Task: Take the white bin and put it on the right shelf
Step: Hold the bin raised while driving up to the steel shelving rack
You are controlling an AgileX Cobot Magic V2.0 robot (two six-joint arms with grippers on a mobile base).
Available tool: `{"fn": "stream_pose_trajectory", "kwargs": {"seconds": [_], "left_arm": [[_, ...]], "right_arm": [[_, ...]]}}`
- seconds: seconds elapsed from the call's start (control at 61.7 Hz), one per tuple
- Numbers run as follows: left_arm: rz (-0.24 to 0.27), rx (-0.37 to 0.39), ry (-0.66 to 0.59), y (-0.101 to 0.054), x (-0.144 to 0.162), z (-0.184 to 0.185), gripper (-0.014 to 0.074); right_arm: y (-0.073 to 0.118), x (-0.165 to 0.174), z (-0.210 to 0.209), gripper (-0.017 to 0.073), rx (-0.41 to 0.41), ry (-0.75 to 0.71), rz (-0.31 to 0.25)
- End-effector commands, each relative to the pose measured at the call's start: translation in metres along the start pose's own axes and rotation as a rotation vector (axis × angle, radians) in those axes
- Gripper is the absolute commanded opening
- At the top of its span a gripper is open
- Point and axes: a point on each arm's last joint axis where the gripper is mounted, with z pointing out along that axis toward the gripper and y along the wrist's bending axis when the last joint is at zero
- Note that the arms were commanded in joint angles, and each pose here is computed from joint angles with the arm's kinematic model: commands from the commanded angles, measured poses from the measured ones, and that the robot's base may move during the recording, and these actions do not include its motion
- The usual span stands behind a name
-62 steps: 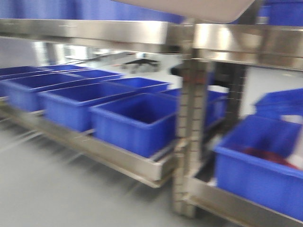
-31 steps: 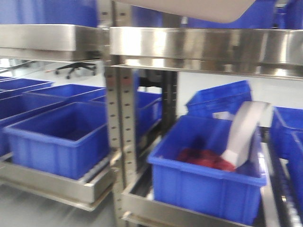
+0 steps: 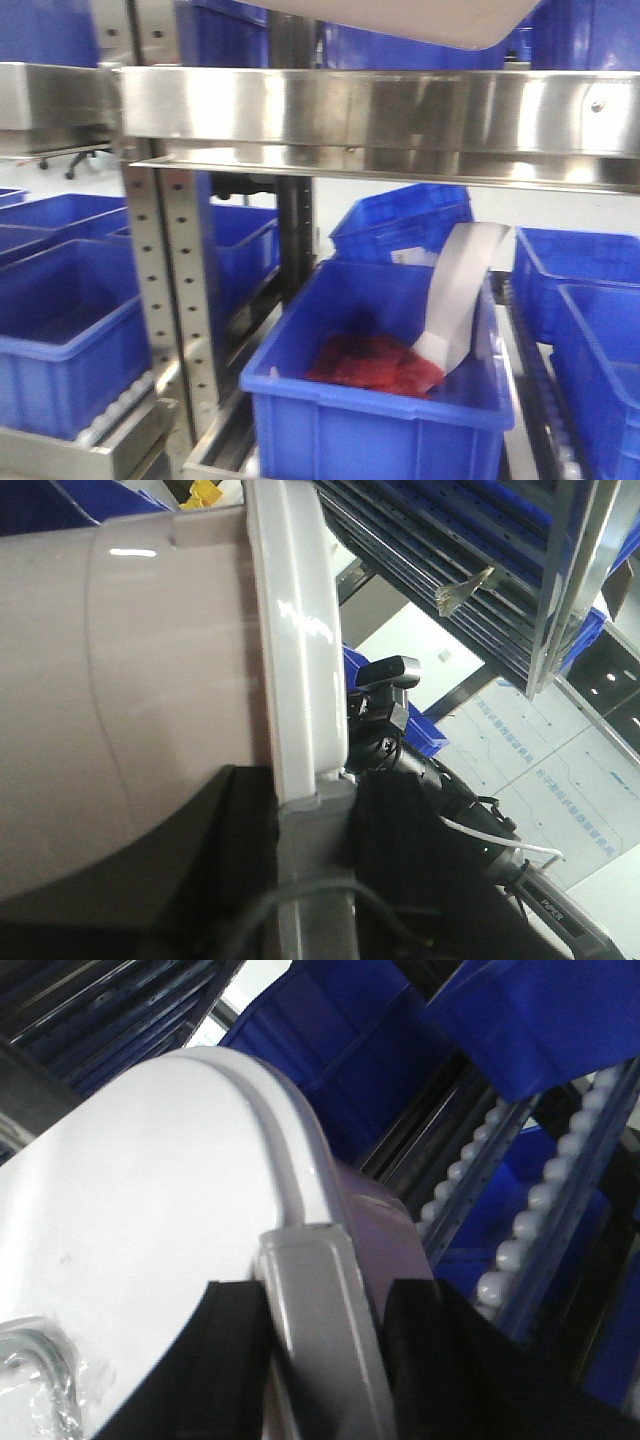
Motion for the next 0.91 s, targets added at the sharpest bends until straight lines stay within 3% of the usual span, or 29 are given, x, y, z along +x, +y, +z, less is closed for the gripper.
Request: {"fn": "stream_pose_trajectory", "kwargs": {"seconds": [0.0, 0.892], "left_arm": [[0.053, 0.208, 0.067, -0.0471, 0.0048, 0.0042, -0.0117], [0.053, 0.208, 0.067, -0.0471, 0.0048, 0.0042, -0.0117]], "right_arm": [[0.0615, 0.0067, -0.0085, 0.0055, -0.318, 0.097, -0.026], [0.0615, 0.0067, -0.0085, 0.0055, -0.318, 0.097, -0.026]]}}
